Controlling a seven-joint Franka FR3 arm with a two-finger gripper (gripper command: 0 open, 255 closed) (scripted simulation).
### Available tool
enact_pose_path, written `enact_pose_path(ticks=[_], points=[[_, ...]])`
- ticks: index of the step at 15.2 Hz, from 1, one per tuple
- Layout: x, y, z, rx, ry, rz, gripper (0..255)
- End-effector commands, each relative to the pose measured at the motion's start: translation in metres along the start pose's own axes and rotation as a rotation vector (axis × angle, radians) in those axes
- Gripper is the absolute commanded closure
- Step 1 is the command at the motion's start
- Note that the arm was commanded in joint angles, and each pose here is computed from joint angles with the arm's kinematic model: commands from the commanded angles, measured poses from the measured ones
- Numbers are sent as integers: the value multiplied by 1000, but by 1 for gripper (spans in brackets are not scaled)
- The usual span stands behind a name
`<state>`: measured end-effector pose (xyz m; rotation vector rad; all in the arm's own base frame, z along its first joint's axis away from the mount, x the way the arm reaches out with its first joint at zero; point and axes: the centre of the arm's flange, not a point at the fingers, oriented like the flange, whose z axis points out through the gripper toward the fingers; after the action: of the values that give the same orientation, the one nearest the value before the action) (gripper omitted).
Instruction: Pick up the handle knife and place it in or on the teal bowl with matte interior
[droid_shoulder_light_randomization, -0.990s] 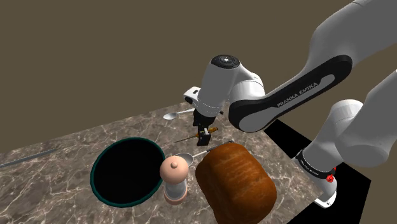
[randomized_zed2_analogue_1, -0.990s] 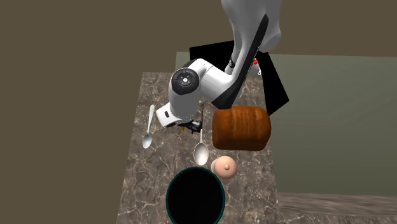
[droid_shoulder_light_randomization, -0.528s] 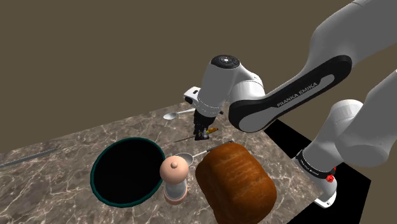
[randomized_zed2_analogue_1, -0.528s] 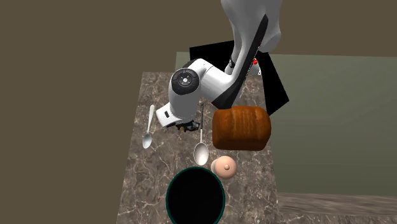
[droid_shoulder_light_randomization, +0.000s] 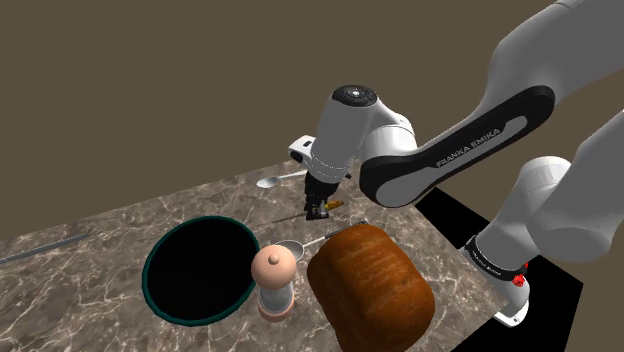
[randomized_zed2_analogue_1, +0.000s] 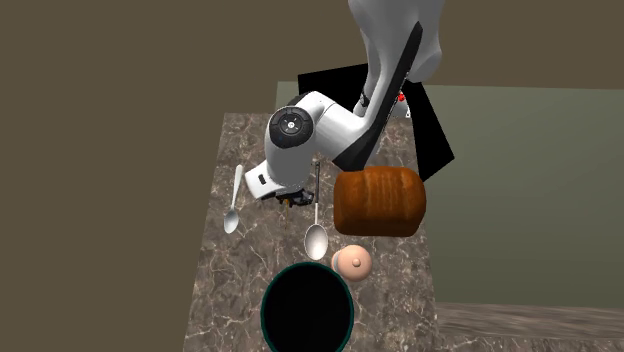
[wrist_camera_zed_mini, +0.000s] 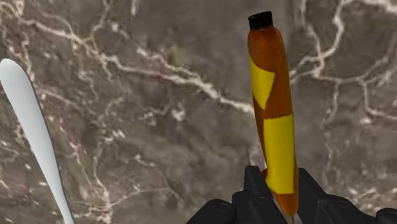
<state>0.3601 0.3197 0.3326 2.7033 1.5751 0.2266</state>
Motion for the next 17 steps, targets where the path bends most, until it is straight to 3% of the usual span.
enact_pose_path(ticks=[1,17], points=[[1,1,-8,0,0,0,255],[12,7,-92,0,0,0,255]])
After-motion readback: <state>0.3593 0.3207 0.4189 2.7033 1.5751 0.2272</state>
